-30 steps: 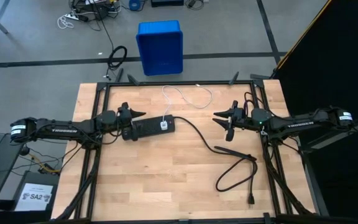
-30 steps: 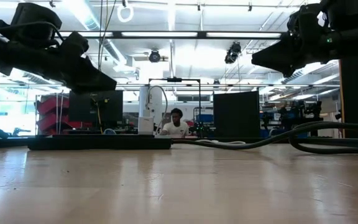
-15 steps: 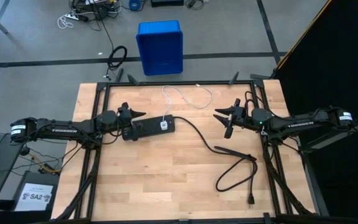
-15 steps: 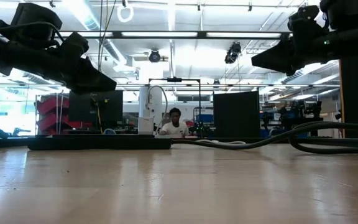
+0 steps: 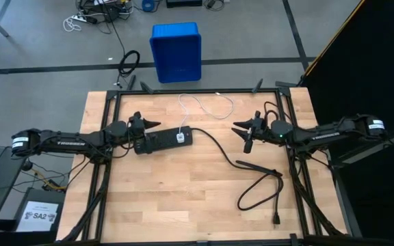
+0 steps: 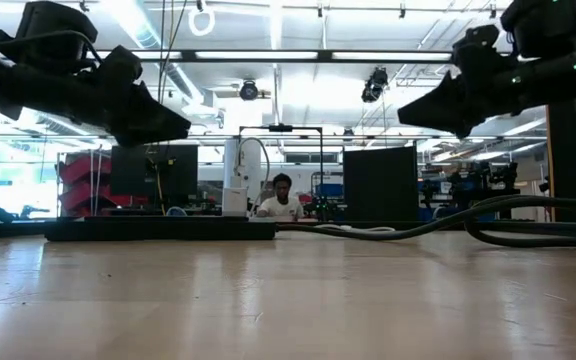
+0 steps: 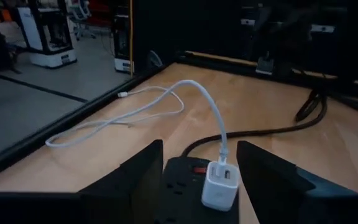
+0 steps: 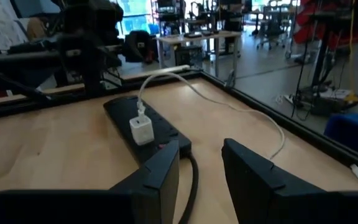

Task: Insert USB
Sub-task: Remove the white charger adapter from the black outlet extension

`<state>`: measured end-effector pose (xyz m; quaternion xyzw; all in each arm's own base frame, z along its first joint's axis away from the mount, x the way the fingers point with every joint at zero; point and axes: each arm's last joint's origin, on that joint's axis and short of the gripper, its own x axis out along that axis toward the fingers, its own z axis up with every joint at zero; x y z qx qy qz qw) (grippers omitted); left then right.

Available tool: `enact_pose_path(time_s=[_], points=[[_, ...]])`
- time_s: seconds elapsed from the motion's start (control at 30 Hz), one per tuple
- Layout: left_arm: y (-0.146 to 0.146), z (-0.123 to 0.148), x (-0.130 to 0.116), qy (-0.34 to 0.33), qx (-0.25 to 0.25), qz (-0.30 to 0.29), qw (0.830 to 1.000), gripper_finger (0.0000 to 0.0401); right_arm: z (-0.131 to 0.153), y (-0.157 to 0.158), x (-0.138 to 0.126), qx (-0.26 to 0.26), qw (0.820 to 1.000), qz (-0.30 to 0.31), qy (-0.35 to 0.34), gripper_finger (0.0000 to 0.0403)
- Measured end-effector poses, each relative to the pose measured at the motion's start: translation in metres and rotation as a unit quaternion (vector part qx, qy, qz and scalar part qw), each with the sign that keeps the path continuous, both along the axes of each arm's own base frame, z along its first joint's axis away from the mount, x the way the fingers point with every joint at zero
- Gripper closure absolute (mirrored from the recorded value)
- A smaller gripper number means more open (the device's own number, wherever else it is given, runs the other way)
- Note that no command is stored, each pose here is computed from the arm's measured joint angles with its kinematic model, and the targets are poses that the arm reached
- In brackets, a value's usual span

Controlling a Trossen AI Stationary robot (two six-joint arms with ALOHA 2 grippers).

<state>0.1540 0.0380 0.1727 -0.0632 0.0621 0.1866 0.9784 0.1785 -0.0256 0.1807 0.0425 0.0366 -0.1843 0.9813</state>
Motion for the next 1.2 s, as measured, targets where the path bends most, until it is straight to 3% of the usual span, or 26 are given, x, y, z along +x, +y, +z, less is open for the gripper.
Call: enact_pose_path(time_s=[0.2, 0.47, 0.8, 1.2], points=[[0.000, -0.011, 0.007, 0.029, -0.017, -0.021, 0.999, 0.0194, -0.001, -0.001, 0.019, -0.008, 1.000, 0.008, -0.011, 0.0299], [0.003, -0.024, 0.022, 0.039, -0.006, -0.033, 0.999, 0.0153, -0.004, -0.005, 0.066, -0.015, 0.999, 0.033, 0.034, 0.0292], [0.010, -0.040, 0.054, 0.106, -0.023, -0.036, 0.993, 0.0112, -0.018, -0.010, 0.117, -0.038, 0.996, 0.037, 0.077, 0.0295], [0.017, -0.057, 0.090, 0.151, -0.027, -0.048, 0.987, 0.0111, -0.028, -0.012, 0.132, -0.031, 0.995, 0.037, 0.092, 0.0300]])
